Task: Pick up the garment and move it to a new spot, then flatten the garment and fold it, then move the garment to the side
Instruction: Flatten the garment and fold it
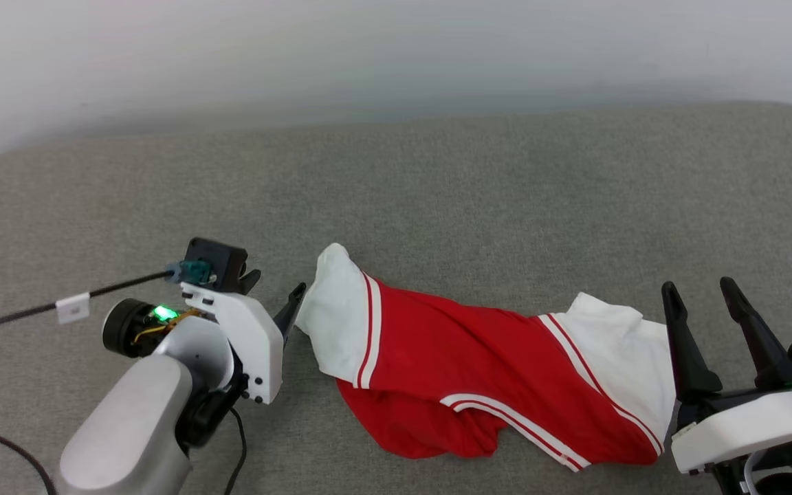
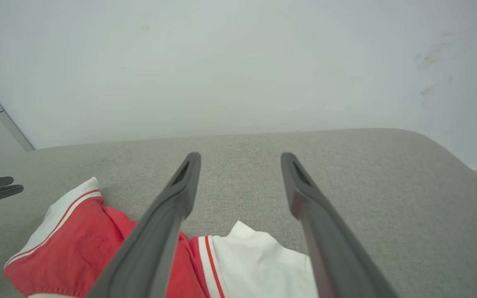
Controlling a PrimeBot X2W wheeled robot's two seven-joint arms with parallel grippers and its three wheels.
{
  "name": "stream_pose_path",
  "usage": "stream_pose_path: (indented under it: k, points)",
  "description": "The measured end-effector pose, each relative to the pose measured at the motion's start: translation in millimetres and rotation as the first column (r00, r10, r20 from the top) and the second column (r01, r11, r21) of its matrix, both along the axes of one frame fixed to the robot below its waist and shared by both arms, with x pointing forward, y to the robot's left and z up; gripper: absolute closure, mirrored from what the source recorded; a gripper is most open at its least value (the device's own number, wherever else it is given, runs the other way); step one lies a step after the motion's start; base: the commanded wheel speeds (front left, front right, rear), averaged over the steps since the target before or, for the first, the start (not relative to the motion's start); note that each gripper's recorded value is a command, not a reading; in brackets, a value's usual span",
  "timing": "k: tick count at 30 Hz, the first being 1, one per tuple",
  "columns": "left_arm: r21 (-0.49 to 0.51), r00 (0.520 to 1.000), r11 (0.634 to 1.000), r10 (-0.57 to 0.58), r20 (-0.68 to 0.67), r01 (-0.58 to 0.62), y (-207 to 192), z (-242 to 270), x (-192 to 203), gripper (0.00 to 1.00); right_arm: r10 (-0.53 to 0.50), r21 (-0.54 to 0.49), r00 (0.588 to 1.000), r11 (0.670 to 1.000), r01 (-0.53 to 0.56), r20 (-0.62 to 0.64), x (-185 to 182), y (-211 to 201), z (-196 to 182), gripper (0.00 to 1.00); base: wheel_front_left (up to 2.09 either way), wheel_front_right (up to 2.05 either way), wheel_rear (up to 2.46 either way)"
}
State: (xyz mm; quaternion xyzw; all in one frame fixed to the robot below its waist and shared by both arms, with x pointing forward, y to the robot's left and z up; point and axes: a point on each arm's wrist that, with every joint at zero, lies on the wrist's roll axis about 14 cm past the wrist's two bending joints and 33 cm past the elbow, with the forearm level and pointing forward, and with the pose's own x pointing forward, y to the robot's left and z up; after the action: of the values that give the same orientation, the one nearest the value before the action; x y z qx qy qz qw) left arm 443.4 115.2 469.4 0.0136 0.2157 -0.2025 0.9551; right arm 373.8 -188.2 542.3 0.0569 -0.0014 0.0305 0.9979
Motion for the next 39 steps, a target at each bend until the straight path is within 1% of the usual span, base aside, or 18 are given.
stream_pose_path:
  k: [4,8,12,13,14,15,18,20,22,25,29,32,35,39]
  points:
    - [0.07,0.985,0.994,-0.071,-0.16,0.083,-11.8,-34.4,6.7,0.0,-0.009,-0.001,0.999,1.0,0.009,-0.032,7.6,-2.9,-10.7,0.0,0.0,0.0,0.0]
    - [0.127,0.932,0.979,-0.105,-0.347,0.157,-16.9,-76.0,-2.2,0.0,-0.032,0.004,0.996,0.999,0.032,-0.084,10.0,-10.4,-27.2,0.0,0.0,0.0,0.0]
    - [0.175,0.882,0.959,-0.124,-0.455,0.225,-19.5,-95.5,-4.7,0.0,-0.05,0.011,0.992,0.999,0.052,-0.119,11.5,-16.2,-38.7,0.0,0.0,0.0,0.0]
    - [0.183,0.871,0.954,-0.126,-0.474,0.238,-19.9,-99.1,-5.1,0.33,-0.054,0.013,0.991,0.998,0.056,-0.124,12.2,-17.4,-40.5,0.0,0.0,0.0,0.0]
    - [0.189,0.862,0.95,-0.129,-0.49,0.249,-20.5,-101.3,-5.0,0.6,-0.059,0.016,0.99,0.998,0.061,-0.127,12.9,-19.0,-41.7,0.0,0.0,0.0,0.0]
    - [0.191,0.854,0.946,-0.134,-0.503,0.261,-21.8,-103.3,-5.2,1.0,-0.062,0.015,0.989,0.998,0.064,-0.131,13.3,-20.1,-43.0,0.0,0.0,0.0,0.0]
    - [0.197,0.838,0.941,-0.133,-0.53,0.275,-23.2,-107.6,-5.4,1.0,-0.067,0.023,0.988,0.997,0.071,-0.14,13.0,-21.8,-46.3,0.0,0.0,0.0,0.0]
    - [0.196,0.844,0.945,-0.124,-0.522,0.26,-23.1,-107.1,-4.4,1.0,-0.074,0.025,0.987,0.997,0.079,-0.143,12.8,-24.1,-47.0,0.0,0.0,0.0,0.0]
    - [0.195,0.862,0.953,-0.109,-0.494,0.233,-20.4,-104.3,-2.7,1.0,-0.079,0.031,0.986,0.996,0.085,-0.144,12.5,-26.3,-46.1,0.0,0.0,0.0,0.0]
    - [0.179,0.901,0.971,-0.07,-0.427,0.16,-12.9,-94.5,0.1,1.0,-0.089,0.046,0.981,0.994,0.098,-0.171,9.4,-31.5,-48.8,0.0,0.0,0.0,0.0]
    - [0.182,0.942,0.981,0.0,-0.336,0.065,10.4,-75.9,-0.8,1.0,-0.105,0.06,0.96,0.99,0.125,-0.259,2.5,-47.4,-62.4,0.0,0.0,0.0,0.0]
    - [0.165,0.969,0.986,0.036,-0.244,0.005,20.2,-51.4,1.7,1.0,-0.104,0.065,0.921,0.988,0.138,-0.375,-2.4,-59.3,-84.2,0.0,0.0,0.0,0.0]
    - [0.144,0.985,0.989,0.057,-0.166,-0.032,24.6,-28.6,0.2,1.0,-0.088,0.069,0.871,0.988,0.138,-0.483,-3.0,-66.6,-103.7,0.0,0.0,0.0,0.0]
    - [0.124,0.991,0.991,0.073,-0.11,-0.06,29.1,-9.6,-4.4,1.0,-0.033,0.074,0.778,0.992,0.101,-0.627,-1.1,-61.7,-131.1,0.0,0.0,0.0,0.0]
